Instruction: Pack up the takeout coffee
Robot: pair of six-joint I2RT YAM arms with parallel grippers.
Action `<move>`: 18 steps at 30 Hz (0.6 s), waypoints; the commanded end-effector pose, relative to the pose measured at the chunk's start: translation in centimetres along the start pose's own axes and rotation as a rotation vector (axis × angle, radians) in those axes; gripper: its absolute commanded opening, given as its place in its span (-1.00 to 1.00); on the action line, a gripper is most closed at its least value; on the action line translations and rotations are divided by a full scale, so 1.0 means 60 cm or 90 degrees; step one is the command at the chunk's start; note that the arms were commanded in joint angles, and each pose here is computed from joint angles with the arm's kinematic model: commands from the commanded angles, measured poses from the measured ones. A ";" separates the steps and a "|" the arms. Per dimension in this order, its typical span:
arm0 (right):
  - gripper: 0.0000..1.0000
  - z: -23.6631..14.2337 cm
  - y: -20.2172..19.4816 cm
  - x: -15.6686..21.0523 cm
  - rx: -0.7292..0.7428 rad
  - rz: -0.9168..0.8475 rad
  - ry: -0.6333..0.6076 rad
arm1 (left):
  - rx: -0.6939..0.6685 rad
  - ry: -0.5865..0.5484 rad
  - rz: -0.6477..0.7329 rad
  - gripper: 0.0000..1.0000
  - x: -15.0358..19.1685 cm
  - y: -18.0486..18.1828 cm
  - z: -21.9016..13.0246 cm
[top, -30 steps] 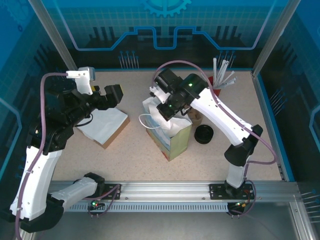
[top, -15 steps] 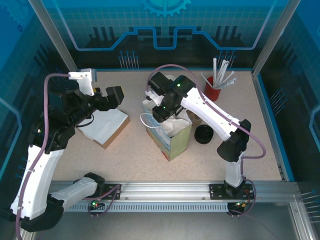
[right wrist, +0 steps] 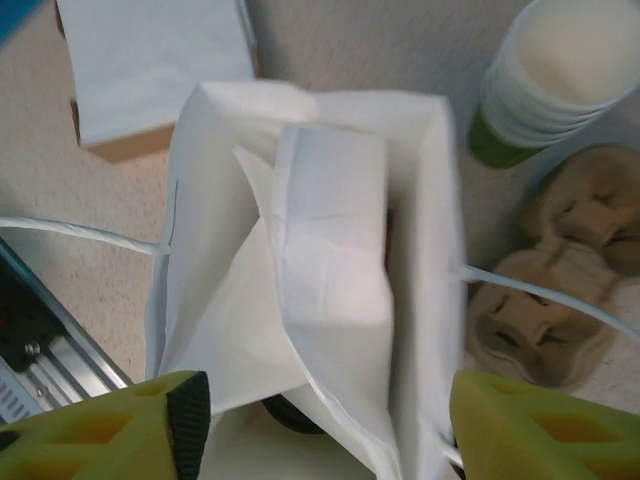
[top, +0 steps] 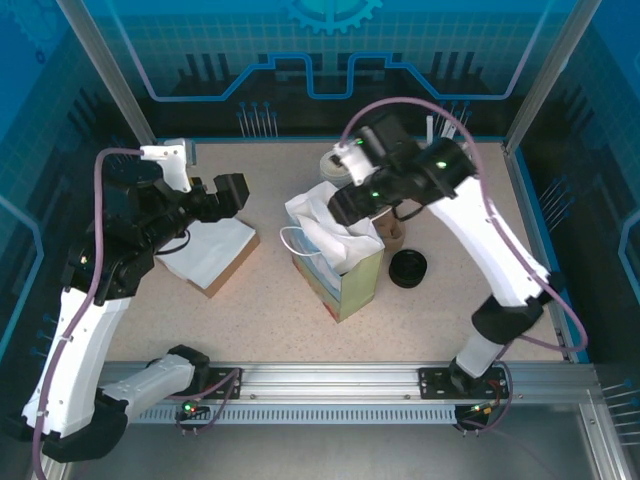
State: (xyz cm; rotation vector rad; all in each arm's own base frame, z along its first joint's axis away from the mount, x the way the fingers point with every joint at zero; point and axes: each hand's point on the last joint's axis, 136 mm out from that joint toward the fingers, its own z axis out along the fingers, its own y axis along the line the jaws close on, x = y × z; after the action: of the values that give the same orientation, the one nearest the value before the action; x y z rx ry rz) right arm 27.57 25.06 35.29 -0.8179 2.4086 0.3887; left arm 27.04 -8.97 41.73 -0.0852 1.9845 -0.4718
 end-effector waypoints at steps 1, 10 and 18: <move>0.42 -0.052 -0.028 0.000 0.017 0.024 -0.065 | -0.054 -0.014 -0.028 0.97 0.002 0.032 0.007; 0.91 -0.120 -0.173 0.076 0.150 0.160 -0.217 | -0.181 -0.009 -0.131 0.97 0.062 0.164 0.040; 1.00 -0.102 -0.281 0.205 0.296 0.267 -0.244 | -0.300 0.005 -0.164 0.98 0.143 0.276 0.084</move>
State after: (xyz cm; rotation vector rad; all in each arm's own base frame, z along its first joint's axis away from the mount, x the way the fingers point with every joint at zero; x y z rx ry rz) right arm 26.43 5.62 31.79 -0.1222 2.2408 0.1672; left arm 29.41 0.76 26.99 -0.5788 2.1391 -0.2219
